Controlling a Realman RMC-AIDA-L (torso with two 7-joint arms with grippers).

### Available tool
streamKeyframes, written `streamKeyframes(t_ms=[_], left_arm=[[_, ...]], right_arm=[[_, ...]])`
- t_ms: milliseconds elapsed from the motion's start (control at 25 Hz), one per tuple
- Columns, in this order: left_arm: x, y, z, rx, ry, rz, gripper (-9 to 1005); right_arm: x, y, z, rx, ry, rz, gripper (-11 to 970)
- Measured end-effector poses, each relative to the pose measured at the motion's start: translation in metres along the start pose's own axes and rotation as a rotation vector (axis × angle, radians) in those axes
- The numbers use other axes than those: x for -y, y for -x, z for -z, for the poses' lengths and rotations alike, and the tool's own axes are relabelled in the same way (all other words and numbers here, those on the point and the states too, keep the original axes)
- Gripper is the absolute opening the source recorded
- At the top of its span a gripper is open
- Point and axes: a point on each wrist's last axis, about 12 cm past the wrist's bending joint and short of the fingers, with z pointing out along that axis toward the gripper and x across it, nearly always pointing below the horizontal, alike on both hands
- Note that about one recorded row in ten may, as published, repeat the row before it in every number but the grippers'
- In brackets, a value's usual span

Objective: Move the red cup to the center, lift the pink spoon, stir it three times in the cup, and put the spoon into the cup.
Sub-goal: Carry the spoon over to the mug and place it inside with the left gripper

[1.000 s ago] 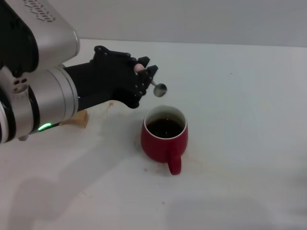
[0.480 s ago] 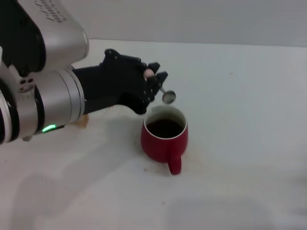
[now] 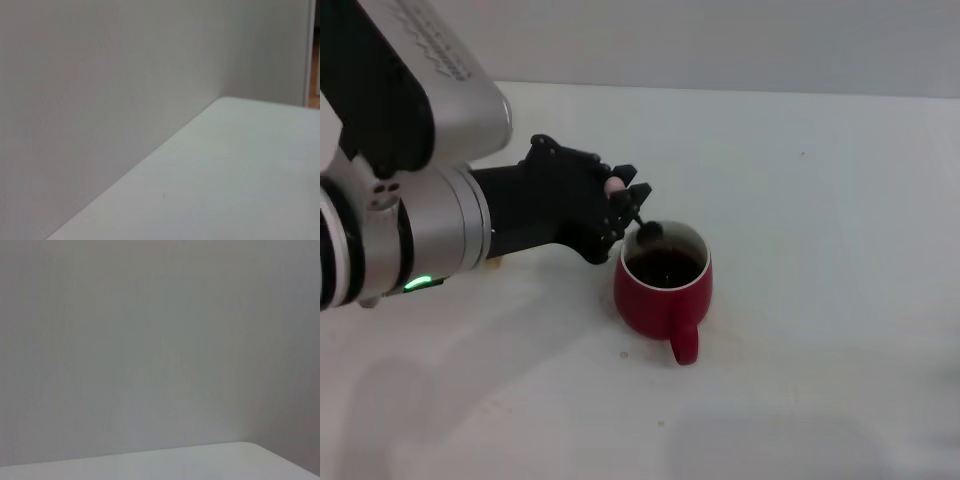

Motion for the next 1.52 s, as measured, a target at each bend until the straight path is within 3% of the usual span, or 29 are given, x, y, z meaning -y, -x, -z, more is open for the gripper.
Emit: streamKeyframes(t_ms=[200, 440, 800, 1080, 1520], left_arm=[[-0.005, -0.014, -0.019, -0.059, -0.008, 0.003, 144], [-0.008, -0.017, -0.029, -0.065, -0.011, 0.004, 144], [0.011, -0.013, -0.049, -0.064, -0.092, -0.04, 144], [0.022, -0.014, -0.044, -0.059, -0.107, -0.036, 145], [0.007, -0.026, -0.038, -0.123, 0.023, -0.039, 144]], right_arm=[[-0.001, 0.0, 0.002, 0.002, 0.003, -0.004, 0], [-0.001, 0.0, 0.005, 0.006, -0.001, -0.008, 1], [-0.003, 0.001, 0.006, 0.007, 0.006, -0.011, 0], [-0.003, 0.001, 0.004, 0.01, 0.014, -0.009, -1], [-0.005, 0.001, 0.004, 0.009, 0.026, -0.008, 0]])
